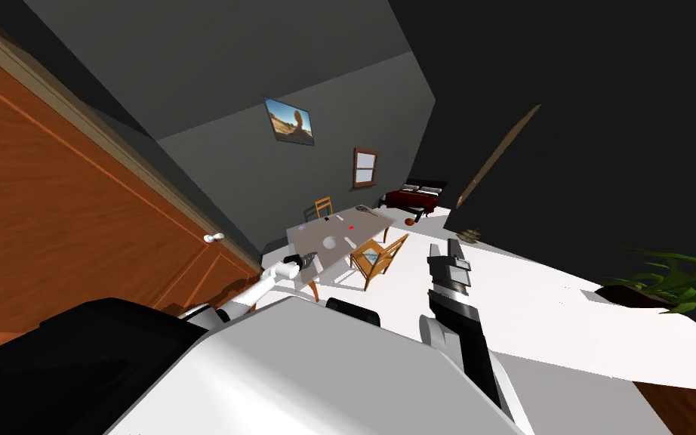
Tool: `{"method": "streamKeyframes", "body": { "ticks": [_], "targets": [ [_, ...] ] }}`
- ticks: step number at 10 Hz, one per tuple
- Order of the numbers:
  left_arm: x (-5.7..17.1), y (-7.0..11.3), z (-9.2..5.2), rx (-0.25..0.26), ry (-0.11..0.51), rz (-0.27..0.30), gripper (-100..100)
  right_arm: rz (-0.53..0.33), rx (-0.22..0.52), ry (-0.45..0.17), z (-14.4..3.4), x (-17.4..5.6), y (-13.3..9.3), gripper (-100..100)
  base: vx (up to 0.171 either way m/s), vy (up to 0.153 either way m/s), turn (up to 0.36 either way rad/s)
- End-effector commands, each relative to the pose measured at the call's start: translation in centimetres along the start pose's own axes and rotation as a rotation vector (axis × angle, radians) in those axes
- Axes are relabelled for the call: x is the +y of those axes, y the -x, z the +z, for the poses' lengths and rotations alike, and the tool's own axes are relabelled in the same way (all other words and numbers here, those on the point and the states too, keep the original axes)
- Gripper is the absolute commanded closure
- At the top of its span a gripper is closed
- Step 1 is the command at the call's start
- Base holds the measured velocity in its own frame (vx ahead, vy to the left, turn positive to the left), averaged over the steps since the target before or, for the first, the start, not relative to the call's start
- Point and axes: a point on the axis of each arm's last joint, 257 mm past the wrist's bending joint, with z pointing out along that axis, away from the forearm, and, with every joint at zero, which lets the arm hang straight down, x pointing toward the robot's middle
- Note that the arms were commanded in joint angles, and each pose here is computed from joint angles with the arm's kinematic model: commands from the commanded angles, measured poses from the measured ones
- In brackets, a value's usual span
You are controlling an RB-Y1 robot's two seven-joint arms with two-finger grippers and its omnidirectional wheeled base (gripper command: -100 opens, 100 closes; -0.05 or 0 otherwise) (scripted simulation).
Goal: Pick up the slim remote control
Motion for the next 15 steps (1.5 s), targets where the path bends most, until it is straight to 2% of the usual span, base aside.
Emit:
{"method": "streamKeyframes", "body": {
  "ticks": [1,2,3,4,5,6,7,10,11,15],
  "targets": [
    [1.0,0.1,0.1,0.004,0.014,-0.006,-100,0.0,0.0,0.0,0.0,0.0,0.0,0,0.01,0.012,0.031],
    [3.0,-0.3,0.3,0.026,0.07,-0.014,-100,0.0,0.0,0.0,0.0,0.0,0.0,0,0.015,0.012,-0.24],
    [3.3,-0.2,0.3,0.027,0.076,-0.022,-100,0.0,0.0,0.0,0.0,0.0,0.0,0,0.015,0.022,-0.15],
    [5.5,-0.6,0.4,0.048,0.135,-0.038,-100,0.0,0.0,0.0,0.0,0.0,0.0,0,0.023,0.023,-0.259],
    [5.6,-0.6,0.4,0.047,0.137,-0.039,-100,0.0,0.0,0.0,0.0,0.0,0.0,0,0.019,0.025,-0.093],
    [7.8,-0.8,0.3,0.065,0.195,-0.05,-100,0.0,0.0,0.0,0.0,0.0,0.0,0,0.025,0.021,-0.165],
    [7.9,-0.8,0.3,0.065,0.196,-0.056,-100,0.0,0.0,0.0,0.0,0.0,0.0,0,0.02,0.021,-0.142],
    [14.2,-1.5,-0.7,0.108,0.36,-0.107,-100,0.0,0.0,0.0,0.0,0.0,0.0,0,0.044,0.043,-0.291],
    [14.3,-1.5,-0.8,0.106,0.363,-0.111,-100,0.0,0.0,0.0,0.0,0.0,0.0,0,0.042,0.048,-0.103],
    [21.2,-1.8,-3.1,0.133,0.545,-0.181,-100,0.0,0.0,0.0,0.0,0.0,0.0,0,0.056,0.04,-0.251]
  ]
}}
